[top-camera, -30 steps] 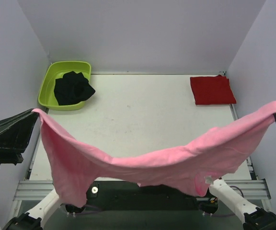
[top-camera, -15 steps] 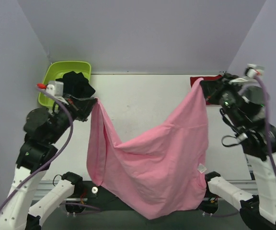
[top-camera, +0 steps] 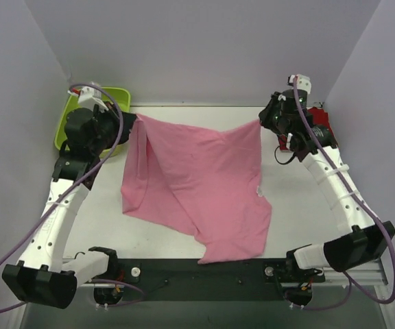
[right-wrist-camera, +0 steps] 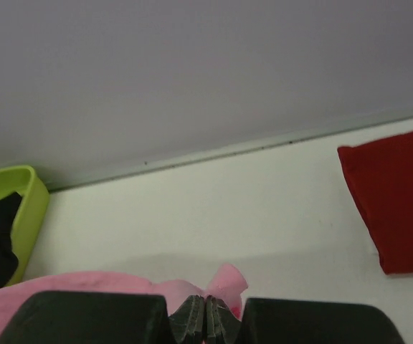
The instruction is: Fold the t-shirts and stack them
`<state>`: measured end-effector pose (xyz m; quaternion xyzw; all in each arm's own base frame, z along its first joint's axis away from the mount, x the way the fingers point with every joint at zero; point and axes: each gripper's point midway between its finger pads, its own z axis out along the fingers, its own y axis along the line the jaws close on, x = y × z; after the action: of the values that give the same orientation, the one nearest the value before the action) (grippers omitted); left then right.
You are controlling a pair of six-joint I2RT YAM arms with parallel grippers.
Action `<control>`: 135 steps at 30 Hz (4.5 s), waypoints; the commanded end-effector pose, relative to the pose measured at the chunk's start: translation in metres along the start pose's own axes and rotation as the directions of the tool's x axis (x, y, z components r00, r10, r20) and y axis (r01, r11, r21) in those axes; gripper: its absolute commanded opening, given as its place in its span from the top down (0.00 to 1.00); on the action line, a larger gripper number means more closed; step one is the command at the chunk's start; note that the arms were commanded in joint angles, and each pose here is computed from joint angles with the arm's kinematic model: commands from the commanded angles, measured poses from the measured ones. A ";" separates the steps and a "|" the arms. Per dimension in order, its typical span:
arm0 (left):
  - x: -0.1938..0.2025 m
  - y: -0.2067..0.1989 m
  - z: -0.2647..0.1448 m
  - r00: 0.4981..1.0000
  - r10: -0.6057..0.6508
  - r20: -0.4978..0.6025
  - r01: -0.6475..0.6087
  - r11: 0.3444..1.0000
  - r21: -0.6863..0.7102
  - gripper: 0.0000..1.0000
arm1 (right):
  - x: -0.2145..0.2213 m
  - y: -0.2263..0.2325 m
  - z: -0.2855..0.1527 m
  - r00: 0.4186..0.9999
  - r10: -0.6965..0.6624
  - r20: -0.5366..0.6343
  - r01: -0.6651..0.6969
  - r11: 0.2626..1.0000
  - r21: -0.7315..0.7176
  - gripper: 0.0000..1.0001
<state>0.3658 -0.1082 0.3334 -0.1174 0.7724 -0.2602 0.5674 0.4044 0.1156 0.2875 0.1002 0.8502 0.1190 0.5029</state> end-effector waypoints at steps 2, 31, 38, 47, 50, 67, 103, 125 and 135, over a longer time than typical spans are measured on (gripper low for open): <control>-0.126 -0.108 -0.090 0.928 0.040 0.370 -0.165 0.935 0.313 1.00 | -0.132 0.037 -0.125 0.909 0.062 0.413 0.017 0.983 -0.185 1.00; -0.160 -0.219 -0.392 0.753 -0.051 0.656 -0.490 0.621 0.612 1.00 | -0.152 0.068 -0.529 0.578 0.278 0.767 0.374 0.745 -0.552 1.00; -0.168 -0.218 -0.333 0.799 -0.024 0.601 -0.444 0.651 0.615 1.00 | -0.186 0.076 -0.437 0.690 0.288 0.664 0.242 0.774 -0.586 1.00; -0.092 -0.143 -0.160 0.921 -0.035 0.389 -0.217 0.783 0.583 1.00 | -0.145 0.026 -0.220 0.850 0.242 0.468 -0.001 0.889 -0.458 1.00; -0.062 -0.112 -0.114 0.945 -0.036 0.326 -0.152 0.833 0.532 1.00 | -0.125 0.015 -0.158 0.894 0.222 0.390 -0.054 0.916 -0.397 1.00; 0.041 0.014 0.035 0.991 -0.055 0.125 0.028 0.977 0.213 1.00 | -0.017 -0.013 0.067 0.994 0.088 0.068 -0.079 0.989 -0.123 1.00; -0.087 0.112 0.175 0.949 -0.203 0.242 0.209 0.978 0.000 0.11 | -0.091 -0.011 0.151 0.991 -0.008 0.132 -0.003 0.997 0.079 0.26; 0.168 -0.003 -0.006 0.970 -0.092 -0.224 0.095 0.995 0.004 0.14 | 0.184 -0.006 0.002 0.945 -0.092 -0.314 0.092 0.996 -0.016 0.27; 0.263 0.012 0.023 0.869 0.064 -0.491 -0.152 0.978 -0.140 0.19 | 0.232 -0.036 0.006 0.889 -0.075 -0.451 0.123 0.989 0.078 0.28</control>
<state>0.2948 -0.2201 0.1143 -0.0808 0.9007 -0.2296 0.3599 0.3025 0.1537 0.0944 0.0379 0.9444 0.0836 0.3157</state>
